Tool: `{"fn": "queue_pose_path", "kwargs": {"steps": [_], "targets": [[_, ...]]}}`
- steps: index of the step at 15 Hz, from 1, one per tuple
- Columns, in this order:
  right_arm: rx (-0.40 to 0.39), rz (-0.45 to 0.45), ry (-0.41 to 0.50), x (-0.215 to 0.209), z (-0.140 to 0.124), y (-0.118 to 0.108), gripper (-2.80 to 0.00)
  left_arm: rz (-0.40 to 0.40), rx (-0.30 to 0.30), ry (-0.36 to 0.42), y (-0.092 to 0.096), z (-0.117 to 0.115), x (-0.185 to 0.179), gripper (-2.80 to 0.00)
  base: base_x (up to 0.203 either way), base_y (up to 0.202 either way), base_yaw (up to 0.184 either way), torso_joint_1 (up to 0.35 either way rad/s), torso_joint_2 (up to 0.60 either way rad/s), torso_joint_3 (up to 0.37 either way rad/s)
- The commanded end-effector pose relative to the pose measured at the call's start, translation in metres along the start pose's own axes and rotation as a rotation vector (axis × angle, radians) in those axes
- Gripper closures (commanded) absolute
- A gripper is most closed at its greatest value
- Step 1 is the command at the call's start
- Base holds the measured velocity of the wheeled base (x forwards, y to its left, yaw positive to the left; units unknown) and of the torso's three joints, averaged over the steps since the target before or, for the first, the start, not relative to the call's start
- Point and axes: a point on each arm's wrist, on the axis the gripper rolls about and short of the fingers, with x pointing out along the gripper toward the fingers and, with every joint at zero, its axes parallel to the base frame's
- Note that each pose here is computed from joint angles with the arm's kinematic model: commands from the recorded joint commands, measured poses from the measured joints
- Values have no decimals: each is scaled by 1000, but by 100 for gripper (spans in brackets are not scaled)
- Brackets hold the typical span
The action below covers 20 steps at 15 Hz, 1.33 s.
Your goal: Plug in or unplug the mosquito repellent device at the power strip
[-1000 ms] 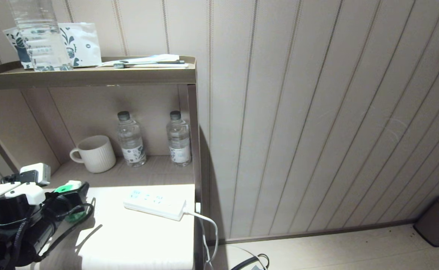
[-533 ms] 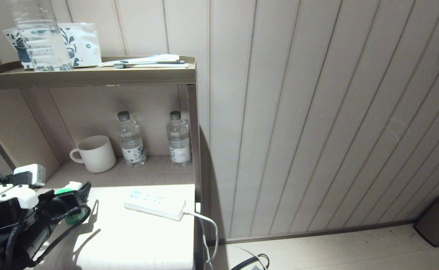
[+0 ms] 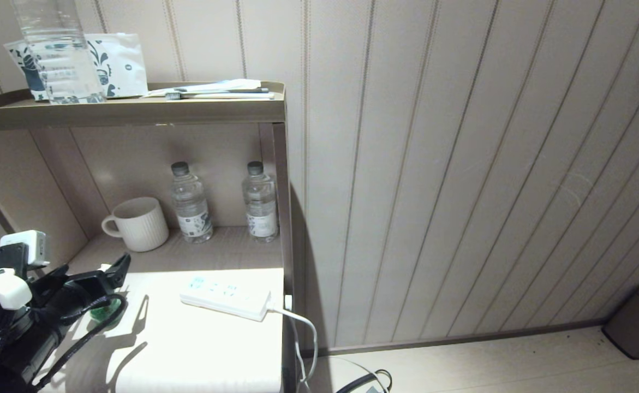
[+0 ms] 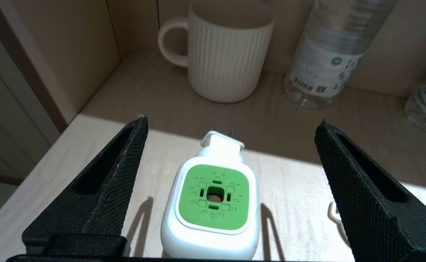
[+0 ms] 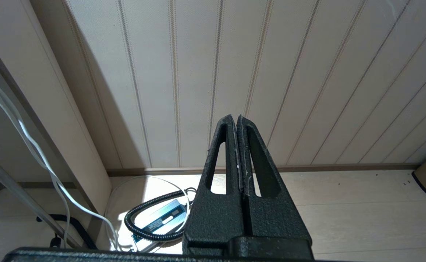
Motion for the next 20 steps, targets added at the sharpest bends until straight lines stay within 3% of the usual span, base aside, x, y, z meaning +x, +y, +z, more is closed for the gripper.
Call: {"fn": "queue_pose_path", "kwargs": {"steps": [1,2,5,9,13,15,16,20], "targets": [[0,0,1,0,0,0,0,-15,-27,-123,0,20,-12,-280,0,0,0,0,0,0],[0,1,0,0,0,0,0,-19,-26,-146,1,26,-20,0,0,0,0,0,0,0],[0,1,0,0,0,0,0,-24,-11,-177,5,40,-46,0,0,0,0,0,0,0],[0,0,0,0,0,0,0,-20,45,-175,15,41,-86,0,0,0,0,0,0,0],[-1,0,2,0,0,0,0,-6,79,-259,26,50,-141,0,0,0,0,0,0,0],[-1,0,1,0,0,0,0,-16,125,-124,31,45,-161,0,0,0,0,0,0,0],[0,0,0,0,0,0,0,-40,134,-93,33,44,-172,0,0,0,0,0,0,0],[0,0,0,0,0,0,0,-101,147,-61,46,9,-197,0,0,0,0,0,0,0]]}}
